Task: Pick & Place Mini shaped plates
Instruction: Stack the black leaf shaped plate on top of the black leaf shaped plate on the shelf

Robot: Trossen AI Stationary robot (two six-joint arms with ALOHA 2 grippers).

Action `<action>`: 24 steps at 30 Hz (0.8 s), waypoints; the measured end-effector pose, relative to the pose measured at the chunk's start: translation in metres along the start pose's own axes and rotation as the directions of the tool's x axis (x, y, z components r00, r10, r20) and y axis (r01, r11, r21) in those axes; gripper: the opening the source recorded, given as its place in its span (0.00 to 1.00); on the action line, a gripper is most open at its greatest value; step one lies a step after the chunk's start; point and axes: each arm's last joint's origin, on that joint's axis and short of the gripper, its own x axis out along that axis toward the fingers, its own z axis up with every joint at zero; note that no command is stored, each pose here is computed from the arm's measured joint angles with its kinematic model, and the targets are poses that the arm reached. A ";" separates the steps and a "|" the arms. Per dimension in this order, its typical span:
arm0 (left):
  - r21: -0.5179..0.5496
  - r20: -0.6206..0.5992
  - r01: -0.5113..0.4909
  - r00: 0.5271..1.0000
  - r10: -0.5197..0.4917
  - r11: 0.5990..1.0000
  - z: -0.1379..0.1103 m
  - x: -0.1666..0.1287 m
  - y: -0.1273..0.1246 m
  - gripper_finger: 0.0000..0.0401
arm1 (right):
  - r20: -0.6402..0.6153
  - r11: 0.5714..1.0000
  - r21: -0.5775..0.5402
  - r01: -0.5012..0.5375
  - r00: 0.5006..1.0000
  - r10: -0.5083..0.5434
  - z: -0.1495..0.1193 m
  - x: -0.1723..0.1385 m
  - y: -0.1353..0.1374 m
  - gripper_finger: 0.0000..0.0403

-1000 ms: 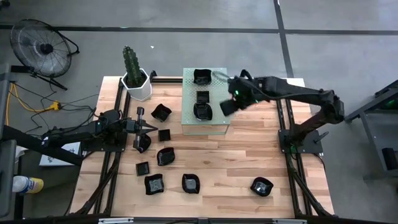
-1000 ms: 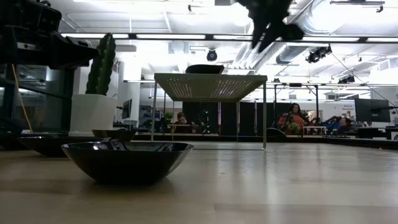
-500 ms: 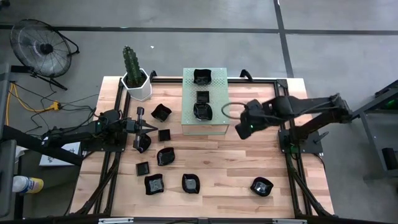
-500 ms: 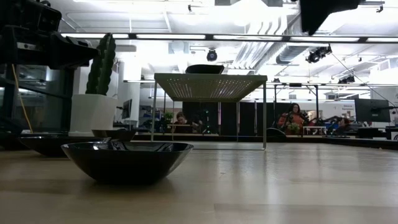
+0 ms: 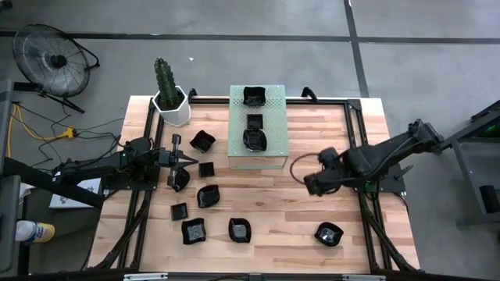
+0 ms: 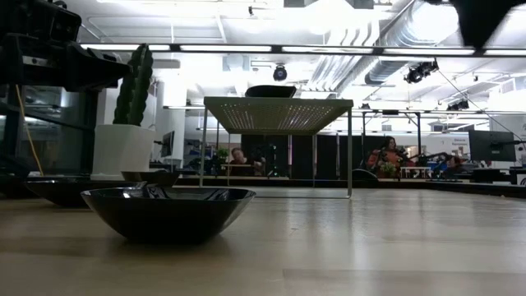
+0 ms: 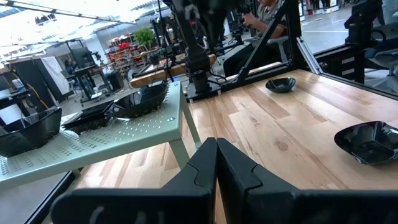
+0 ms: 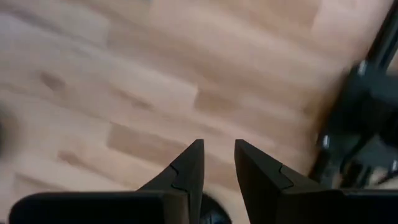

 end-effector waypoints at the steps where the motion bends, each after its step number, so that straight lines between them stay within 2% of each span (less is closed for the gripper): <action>1: 0.000 0.000 0.000 1.000 0.000 1.000 0.000 0.000 0.000 0.01 | -0.032 1.000 0.002 0.006 0.999 -0.006 -0.005 0.006 0.000 0.21; 8: 0.000 0.000 0.000 1.000 0.000 1.000 0.000 0.000 0.000 0.01 | -0.209 0.994 -0.057 -0.098 0.974 0.084 -0.040 0.041 0.009 0.21; 13: 0.000 0.000 0.000 1.000 0.000 1.000 0.000 0.000 0.000 0.01 | -0.297 0.961 -0.147 -0.233 0.937 0.181 -0.067 0.053 0.015 0.21; 20: 0.000 0.000 0.000 1.000 0.000 1.000 0.000 0.000 0.000 0.01 | -0.380 0.849 -0.272 -0.453 0.861 0.338 -0.111 0.063 0.018 0.21; 24: 0.000 0.000 0.000 1.000 0.000 1.000 0.000 0.000 0.000 0.01 | -0.381 0.780 -0.355 -0.515 0.842 0.382 -0.134 0.070 0.018 0.21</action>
